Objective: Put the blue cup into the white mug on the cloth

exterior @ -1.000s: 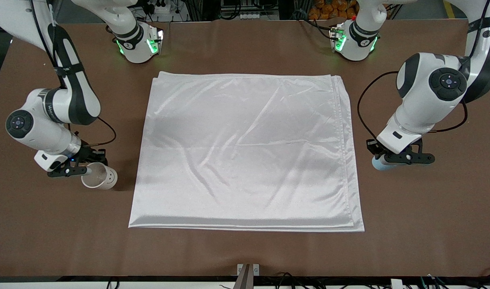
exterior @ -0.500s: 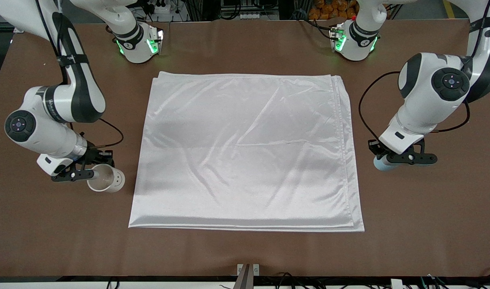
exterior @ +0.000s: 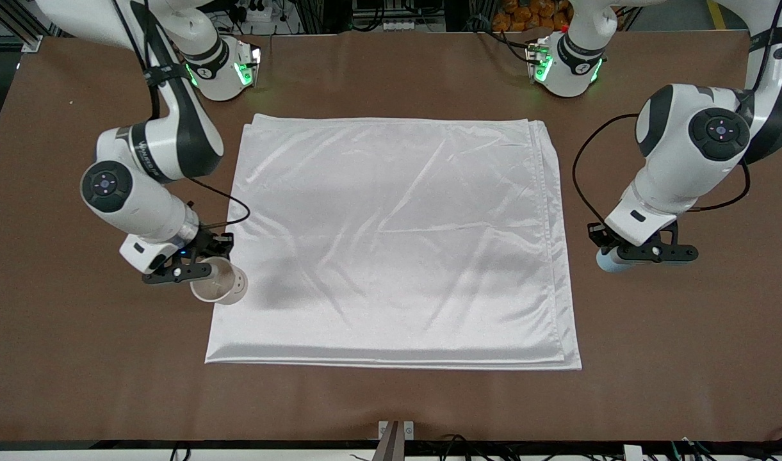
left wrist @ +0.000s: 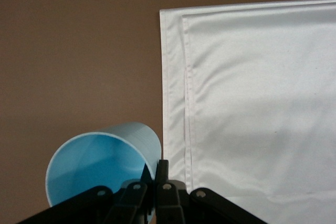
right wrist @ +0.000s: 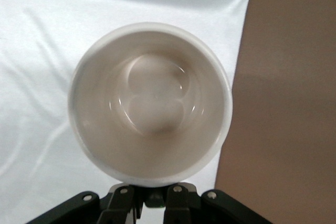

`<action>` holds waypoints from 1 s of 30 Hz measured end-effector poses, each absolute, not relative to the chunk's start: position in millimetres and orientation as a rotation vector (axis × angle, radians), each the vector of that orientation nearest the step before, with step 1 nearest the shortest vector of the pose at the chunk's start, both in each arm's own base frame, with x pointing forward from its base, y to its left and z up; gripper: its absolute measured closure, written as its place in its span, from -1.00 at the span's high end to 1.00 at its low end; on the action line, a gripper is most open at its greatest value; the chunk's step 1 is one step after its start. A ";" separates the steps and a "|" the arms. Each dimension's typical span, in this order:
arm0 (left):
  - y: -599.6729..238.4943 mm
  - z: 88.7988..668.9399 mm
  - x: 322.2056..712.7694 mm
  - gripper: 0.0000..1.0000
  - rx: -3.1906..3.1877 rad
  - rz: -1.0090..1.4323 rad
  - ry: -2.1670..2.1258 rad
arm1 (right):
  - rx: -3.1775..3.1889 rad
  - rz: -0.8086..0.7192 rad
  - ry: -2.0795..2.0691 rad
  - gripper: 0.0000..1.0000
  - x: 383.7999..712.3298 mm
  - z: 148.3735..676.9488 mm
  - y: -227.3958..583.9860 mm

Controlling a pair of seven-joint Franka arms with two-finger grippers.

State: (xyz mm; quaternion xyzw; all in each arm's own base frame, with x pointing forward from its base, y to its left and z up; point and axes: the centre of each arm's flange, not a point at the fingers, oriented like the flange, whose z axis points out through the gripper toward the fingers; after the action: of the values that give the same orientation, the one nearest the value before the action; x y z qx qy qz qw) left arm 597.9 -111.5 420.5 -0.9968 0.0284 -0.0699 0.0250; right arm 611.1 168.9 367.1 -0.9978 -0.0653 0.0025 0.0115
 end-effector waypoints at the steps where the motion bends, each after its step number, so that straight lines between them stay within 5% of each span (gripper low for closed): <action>1: -111.5 420.5 597.9 -0.92 -3.083 -0.216 0.088 | -3.104 0.012 -0.201 -0.61 608.7 366.7 177.5; 30: -110.1 421.0 598.4 -0.92 -3.083 -0.218 0.084 | -3.092 0.021 -0.173 -0.61 528.3 314.7 415.7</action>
State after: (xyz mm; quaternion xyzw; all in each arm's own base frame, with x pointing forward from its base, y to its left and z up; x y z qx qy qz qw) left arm 598.4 -110.1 421.0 -0.9968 0.0272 -0.0704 0.0251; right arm 528.3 415.7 314.7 -0.9982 -0.0560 0.0068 0.0226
